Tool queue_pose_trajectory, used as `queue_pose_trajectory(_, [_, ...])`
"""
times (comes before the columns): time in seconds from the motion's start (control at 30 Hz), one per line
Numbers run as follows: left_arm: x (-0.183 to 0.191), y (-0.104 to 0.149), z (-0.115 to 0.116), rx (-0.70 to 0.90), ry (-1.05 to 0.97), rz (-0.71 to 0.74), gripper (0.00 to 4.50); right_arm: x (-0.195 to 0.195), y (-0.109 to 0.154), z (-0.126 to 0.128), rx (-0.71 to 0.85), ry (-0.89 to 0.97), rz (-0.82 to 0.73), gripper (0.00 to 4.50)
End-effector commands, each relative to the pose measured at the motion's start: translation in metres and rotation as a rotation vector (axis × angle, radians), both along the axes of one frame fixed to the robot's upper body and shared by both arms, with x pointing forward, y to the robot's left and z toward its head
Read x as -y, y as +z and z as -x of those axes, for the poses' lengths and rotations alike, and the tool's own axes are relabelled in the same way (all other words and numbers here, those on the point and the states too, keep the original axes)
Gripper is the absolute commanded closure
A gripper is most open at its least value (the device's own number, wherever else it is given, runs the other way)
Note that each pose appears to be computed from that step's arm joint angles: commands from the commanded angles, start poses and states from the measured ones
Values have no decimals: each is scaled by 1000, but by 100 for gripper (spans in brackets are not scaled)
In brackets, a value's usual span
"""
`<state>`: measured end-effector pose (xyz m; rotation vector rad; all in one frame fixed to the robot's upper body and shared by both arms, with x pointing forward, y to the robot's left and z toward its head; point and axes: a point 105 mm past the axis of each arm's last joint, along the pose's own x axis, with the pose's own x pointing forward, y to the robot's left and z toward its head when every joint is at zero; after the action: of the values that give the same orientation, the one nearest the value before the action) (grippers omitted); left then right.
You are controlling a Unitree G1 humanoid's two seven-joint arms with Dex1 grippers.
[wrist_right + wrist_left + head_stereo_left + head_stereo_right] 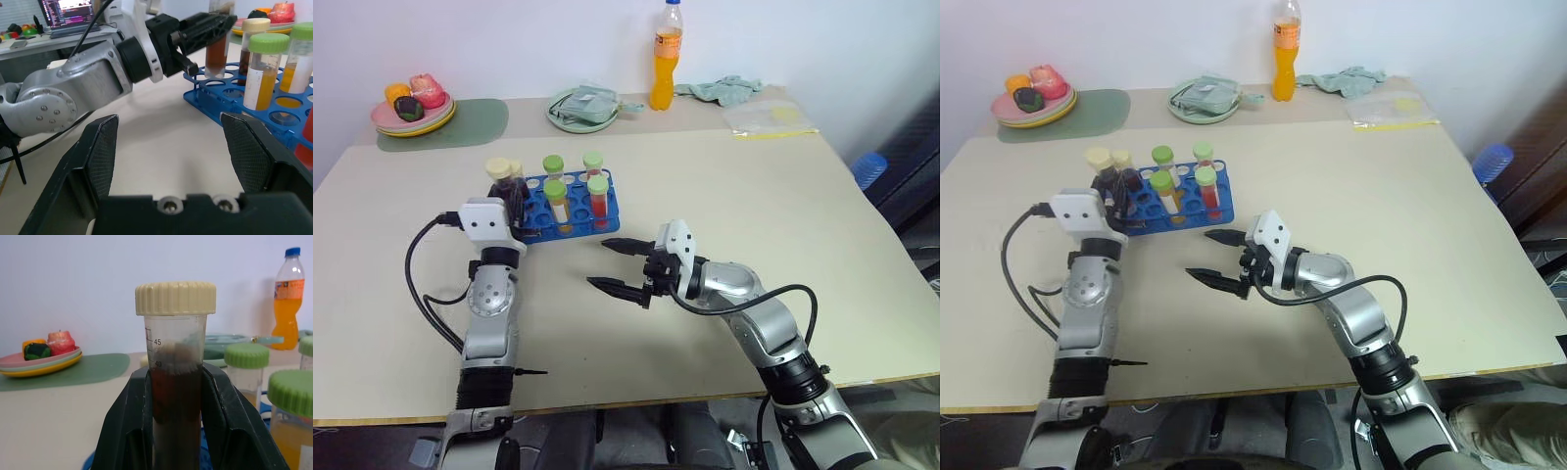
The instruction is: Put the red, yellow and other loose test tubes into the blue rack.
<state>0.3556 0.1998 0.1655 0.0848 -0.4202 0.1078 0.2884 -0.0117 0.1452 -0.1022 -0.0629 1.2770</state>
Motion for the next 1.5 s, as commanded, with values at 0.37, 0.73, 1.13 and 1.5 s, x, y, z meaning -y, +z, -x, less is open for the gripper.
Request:
queue_pose_trajectory(0.37, [5, -1, -2, -17, -9, -25, 371, -1, 14, 2, 36, 0, -43, 84])
queue_pose_trajectory(0.73, [-5, -13, -4, -69, 61, -49, 371, -2, 14, 2, 32, 7, -45, 84])
queue_pose_trajectory(1.13, [-1, -20, -7, -89, 30, 14, 179, -2, 14, 3, 31, 7, -48, 84])
queue_pose_trajectory(1.5, [-6, -21, -5, -95, 45, 51, 7, -3, 14, 3, 27, 11, -50, 84])
